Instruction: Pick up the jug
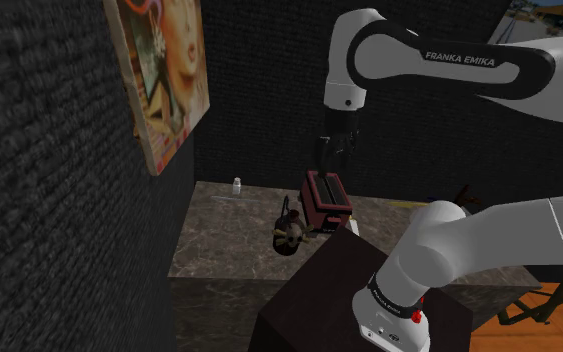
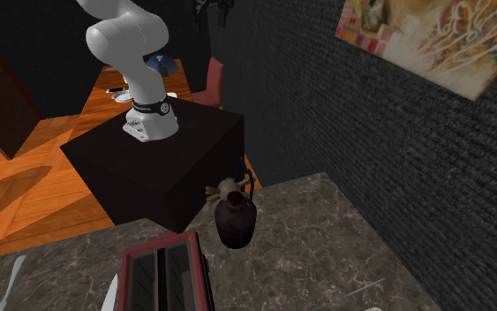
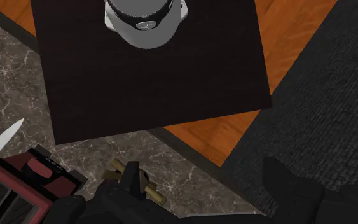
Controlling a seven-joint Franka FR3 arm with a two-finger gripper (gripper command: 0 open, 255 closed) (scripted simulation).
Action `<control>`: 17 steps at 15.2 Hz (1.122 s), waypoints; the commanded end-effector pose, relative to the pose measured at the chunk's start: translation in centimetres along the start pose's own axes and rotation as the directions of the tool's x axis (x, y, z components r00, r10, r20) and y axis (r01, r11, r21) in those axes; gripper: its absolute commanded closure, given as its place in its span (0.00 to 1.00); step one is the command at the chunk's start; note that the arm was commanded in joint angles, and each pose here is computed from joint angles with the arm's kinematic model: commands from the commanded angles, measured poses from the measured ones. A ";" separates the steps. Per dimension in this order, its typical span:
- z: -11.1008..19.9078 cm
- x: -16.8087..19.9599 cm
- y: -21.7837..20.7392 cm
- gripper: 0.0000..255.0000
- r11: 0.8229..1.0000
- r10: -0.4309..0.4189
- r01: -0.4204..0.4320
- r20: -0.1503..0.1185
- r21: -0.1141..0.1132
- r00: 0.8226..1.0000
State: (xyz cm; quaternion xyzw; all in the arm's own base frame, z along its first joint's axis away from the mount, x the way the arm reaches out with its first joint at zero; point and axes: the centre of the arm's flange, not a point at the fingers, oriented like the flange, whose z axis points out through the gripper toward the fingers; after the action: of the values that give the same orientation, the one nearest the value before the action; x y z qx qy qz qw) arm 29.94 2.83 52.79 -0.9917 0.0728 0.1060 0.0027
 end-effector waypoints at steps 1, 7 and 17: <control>0.0 0.0 0.0 0.00 1.000 0.000 0.000 0.000 0.000 1.000; 6.3 3.8 1.3 0.00 0.999 -0.038 0.036 -0.038 -0.040 0.999; 16.3 10.9 3.6 0.00 0.990 -0.103 0.092 -0.097 -0.108 0.990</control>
State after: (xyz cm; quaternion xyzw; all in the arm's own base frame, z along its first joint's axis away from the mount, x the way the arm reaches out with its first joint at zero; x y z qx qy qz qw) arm 36.17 -1.81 35.45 -0.9967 0.0227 0.0637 -0.0443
